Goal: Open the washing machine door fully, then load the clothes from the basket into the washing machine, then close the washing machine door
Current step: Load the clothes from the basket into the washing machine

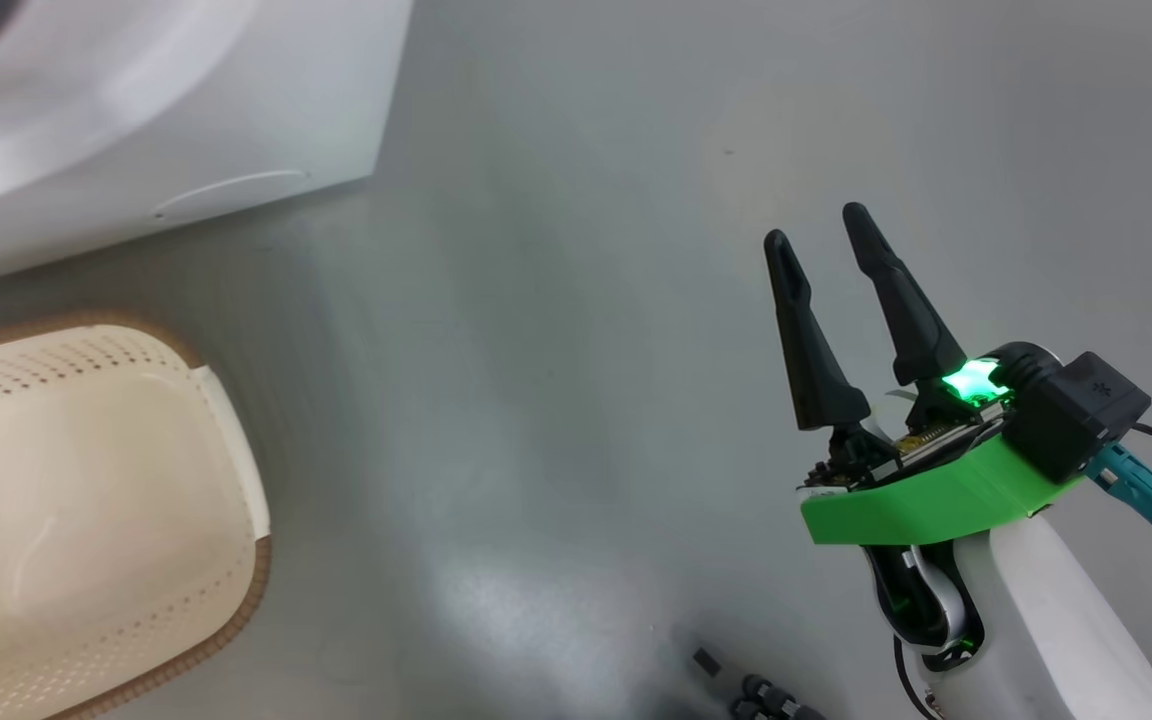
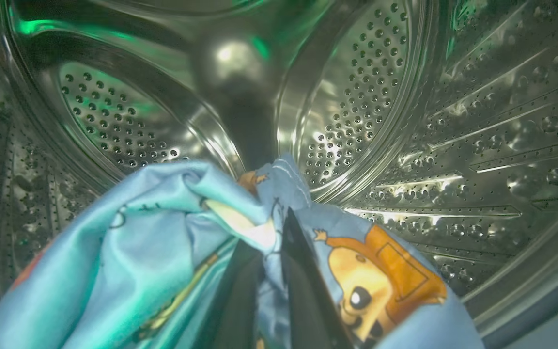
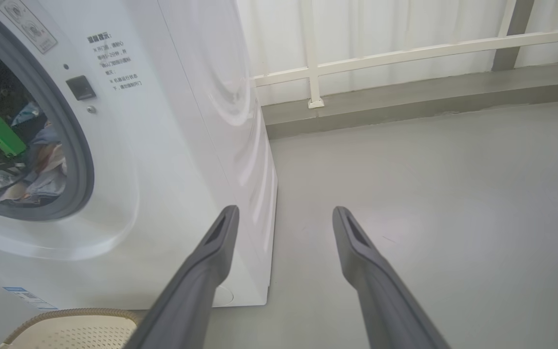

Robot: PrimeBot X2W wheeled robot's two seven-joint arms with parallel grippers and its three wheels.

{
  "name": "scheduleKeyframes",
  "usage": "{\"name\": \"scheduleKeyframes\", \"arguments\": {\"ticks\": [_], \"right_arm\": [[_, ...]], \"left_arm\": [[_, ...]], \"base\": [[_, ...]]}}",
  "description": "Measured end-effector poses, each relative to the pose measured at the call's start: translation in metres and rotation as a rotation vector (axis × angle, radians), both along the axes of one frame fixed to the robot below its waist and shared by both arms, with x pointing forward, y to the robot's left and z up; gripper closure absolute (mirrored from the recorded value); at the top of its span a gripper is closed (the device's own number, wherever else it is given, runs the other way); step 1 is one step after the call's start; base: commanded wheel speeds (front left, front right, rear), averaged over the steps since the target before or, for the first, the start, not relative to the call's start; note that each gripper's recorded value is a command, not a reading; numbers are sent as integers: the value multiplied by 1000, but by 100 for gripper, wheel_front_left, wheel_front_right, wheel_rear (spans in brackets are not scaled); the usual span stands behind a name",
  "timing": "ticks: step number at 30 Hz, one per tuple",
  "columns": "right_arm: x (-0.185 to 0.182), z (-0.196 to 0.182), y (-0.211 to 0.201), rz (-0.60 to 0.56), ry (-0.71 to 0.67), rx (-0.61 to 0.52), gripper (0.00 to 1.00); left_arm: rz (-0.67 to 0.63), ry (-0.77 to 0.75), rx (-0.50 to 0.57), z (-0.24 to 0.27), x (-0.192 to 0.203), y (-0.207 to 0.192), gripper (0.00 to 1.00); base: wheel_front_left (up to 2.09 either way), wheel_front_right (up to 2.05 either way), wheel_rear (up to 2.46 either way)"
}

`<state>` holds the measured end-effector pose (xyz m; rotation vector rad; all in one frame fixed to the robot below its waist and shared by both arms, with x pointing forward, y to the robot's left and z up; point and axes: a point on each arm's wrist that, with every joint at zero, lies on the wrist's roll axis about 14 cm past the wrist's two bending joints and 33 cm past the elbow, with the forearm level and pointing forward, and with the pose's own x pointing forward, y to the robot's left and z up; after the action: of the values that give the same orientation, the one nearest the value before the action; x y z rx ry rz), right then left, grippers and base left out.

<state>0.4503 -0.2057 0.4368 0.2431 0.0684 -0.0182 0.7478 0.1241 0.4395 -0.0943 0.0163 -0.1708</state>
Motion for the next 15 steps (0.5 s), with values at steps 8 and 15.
{"name": "scheduleKeyframes", "arguments": {"ticks": [8, 15], "right_arm": [[-2, -4, 0, -1, 16, -8, 0], [-4, -6, -1, -9, 24, 4, 0]], "left_arm": [[-10, -160, -9, 47, 20, -7, 100], [4, -211, -26, 55, 25, -4, 100]], "base": [[0, 0, 0], [0, 0, 0]]}}
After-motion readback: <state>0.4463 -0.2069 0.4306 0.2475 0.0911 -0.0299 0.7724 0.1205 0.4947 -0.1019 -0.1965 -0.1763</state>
